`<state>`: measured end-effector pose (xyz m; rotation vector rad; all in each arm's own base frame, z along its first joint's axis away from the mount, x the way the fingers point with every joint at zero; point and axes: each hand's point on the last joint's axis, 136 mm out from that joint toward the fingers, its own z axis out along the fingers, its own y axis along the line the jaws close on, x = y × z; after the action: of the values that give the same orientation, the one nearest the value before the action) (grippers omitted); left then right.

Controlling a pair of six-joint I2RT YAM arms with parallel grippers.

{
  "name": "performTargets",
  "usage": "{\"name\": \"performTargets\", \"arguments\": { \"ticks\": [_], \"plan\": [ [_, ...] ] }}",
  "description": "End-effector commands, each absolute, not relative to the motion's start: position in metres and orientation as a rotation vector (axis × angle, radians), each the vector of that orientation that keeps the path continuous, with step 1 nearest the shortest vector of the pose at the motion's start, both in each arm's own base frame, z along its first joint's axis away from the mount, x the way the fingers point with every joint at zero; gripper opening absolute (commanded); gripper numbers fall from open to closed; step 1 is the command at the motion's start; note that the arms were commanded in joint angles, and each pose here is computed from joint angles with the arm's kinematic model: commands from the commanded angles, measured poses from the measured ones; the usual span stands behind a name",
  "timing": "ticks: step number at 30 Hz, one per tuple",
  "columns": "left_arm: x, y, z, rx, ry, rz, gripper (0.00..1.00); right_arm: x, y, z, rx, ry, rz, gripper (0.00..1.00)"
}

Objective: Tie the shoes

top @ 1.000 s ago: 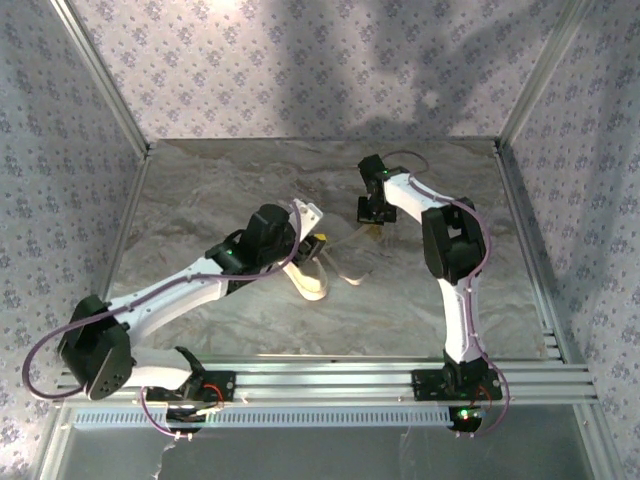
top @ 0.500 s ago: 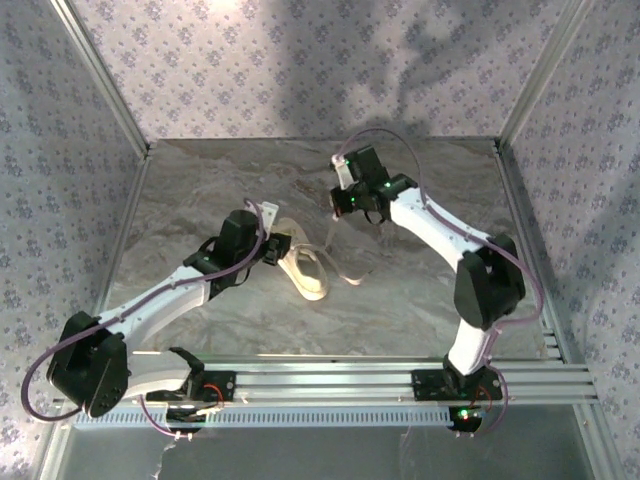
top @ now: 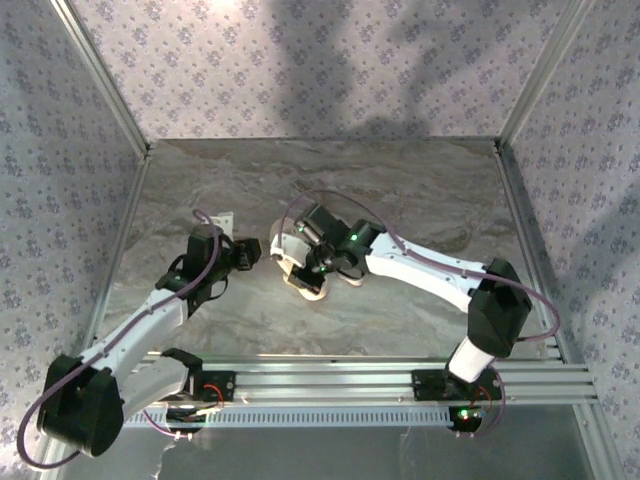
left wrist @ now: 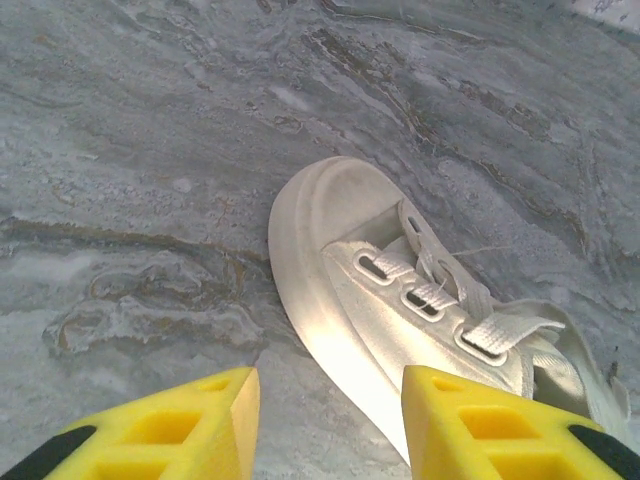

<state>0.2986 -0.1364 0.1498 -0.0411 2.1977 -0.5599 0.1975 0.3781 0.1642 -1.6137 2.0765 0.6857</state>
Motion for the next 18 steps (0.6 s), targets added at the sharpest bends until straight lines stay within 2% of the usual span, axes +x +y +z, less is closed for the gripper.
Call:
{"name": "performTargets", "arguments": {
  "ticks": [1,6,13,15,17,18],
  "plan": [
    [0.288,-0.129,0.149,-0.084,2.210,-0.571,0.42,0.187,0.383,0.161,-1.689,2.079,0.741,0.00],
    [0.276,-0.122,0.143,-0.096,2.236,-0.554,0.44,0.191,0.402,0.162,-1.637,2.115,0.804,0.00],
    [0.264,-0.116,0.127,-0.146,2.272,-0.556,0.49,0.233,0.410,0.133,-1.378,2.372,0.694,0.01],
    [0.261,-0.108,0.119,-0.203,2.303,-0.520,0.49,0.241,0.409,0.118,-1.312,2.463,0.666,0.07],
    [0.257,-0.104,0.111,-0.244,2.344,-0.497,0.50,0.244,0.409,0.111,-1.256,2.508,0.673,0.19],
    [0.255,-0.103,0.108,-0.261,2.365,-0.492,0.50,0.243,0.410,0.113,-1.251,2.507,0.691,0.23]
  ]
}}
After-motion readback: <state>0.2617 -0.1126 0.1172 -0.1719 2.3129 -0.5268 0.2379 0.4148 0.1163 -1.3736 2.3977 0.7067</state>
